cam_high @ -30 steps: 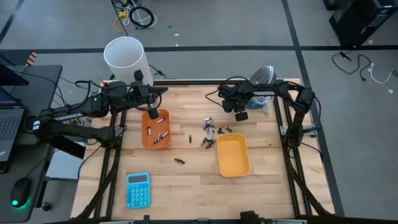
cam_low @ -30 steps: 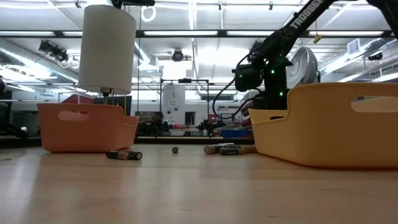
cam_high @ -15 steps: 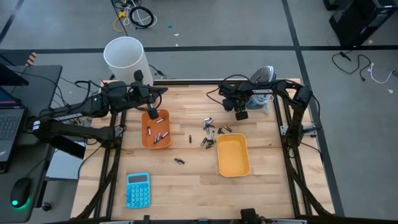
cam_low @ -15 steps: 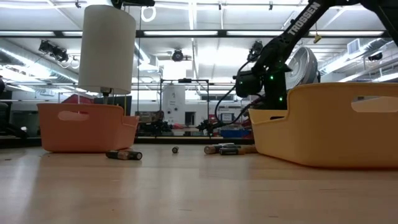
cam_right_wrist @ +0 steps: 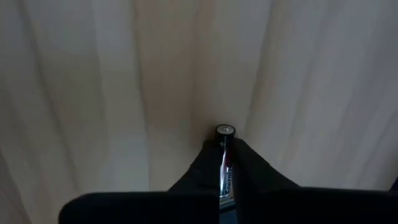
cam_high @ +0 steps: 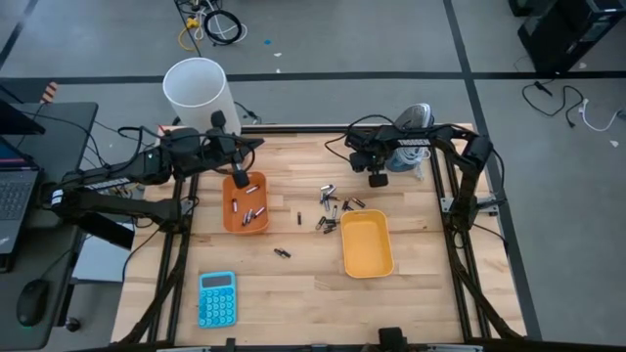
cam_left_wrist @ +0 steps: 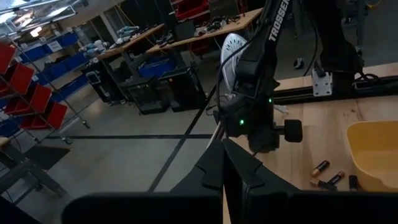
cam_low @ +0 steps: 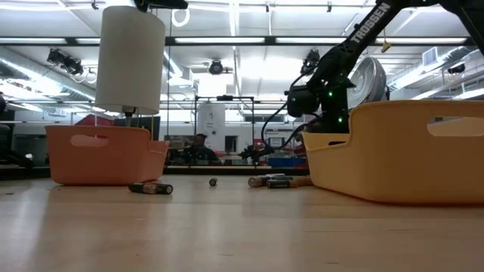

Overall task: Sort batteries
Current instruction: Put the silver battery into the orange bin

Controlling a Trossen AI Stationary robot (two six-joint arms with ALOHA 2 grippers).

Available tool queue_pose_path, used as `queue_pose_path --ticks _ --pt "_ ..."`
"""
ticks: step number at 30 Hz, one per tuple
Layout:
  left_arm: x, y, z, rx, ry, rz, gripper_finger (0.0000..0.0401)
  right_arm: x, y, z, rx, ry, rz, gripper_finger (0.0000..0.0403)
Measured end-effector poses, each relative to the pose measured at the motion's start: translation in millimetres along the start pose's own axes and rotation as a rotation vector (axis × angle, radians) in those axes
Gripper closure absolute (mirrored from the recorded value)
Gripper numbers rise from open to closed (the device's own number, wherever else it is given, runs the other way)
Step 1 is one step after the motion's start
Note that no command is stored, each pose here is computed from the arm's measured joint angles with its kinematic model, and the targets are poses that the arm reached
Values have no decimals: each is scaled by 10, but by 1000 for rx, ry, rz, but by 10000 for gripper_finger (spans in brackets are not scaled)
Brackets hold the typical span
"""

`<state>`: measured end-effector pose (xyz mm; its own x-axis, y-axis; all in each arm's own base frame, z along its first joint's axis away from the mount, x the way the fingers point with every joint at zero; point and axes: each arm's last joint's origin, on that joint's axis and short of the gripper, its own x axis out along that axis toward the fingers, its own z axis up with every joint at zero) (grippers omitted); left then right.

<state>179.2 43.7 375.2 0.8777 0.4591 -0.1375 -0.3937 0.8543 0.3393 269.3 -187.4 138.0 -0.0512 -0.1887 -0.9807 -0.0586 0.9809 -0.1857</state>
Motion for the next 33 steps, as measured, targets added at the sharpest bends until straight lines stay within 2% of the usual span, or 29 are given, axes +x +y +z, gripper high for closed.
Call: queue_pose_path --ticks 4,9,13,16,19,24,29,33 --pt "21 -15 -6 -1 2 -23 401 -161 -35 54 40 -94 -3 396" --pt "85 -70 -36 3 10 -113 401 -467 -51 95 71 -323 89 397" --pt "197 -162 -160 11 16 -175 401 -817 -46 116 83 -581 149 397" --pt "272 -223 -265 5 -16 -181 401 -1091 17 141 45 -769 196 398" --pt "326 -298 -416 -5 -80 -194 401 -1402 102 190 -35 -994 233 398" --pt "366 -446 -706 -26 -285 -270 401 -1793 332 371 -222 -1300 263 398" --pt "368 -531 -929 -145 -454 -278 401 -2073 629 542 -405 -1511 235 398" --pt "425 -596 -1047 -218 -494 -306 401 -2251 841 621 -507 -1645 201 398"
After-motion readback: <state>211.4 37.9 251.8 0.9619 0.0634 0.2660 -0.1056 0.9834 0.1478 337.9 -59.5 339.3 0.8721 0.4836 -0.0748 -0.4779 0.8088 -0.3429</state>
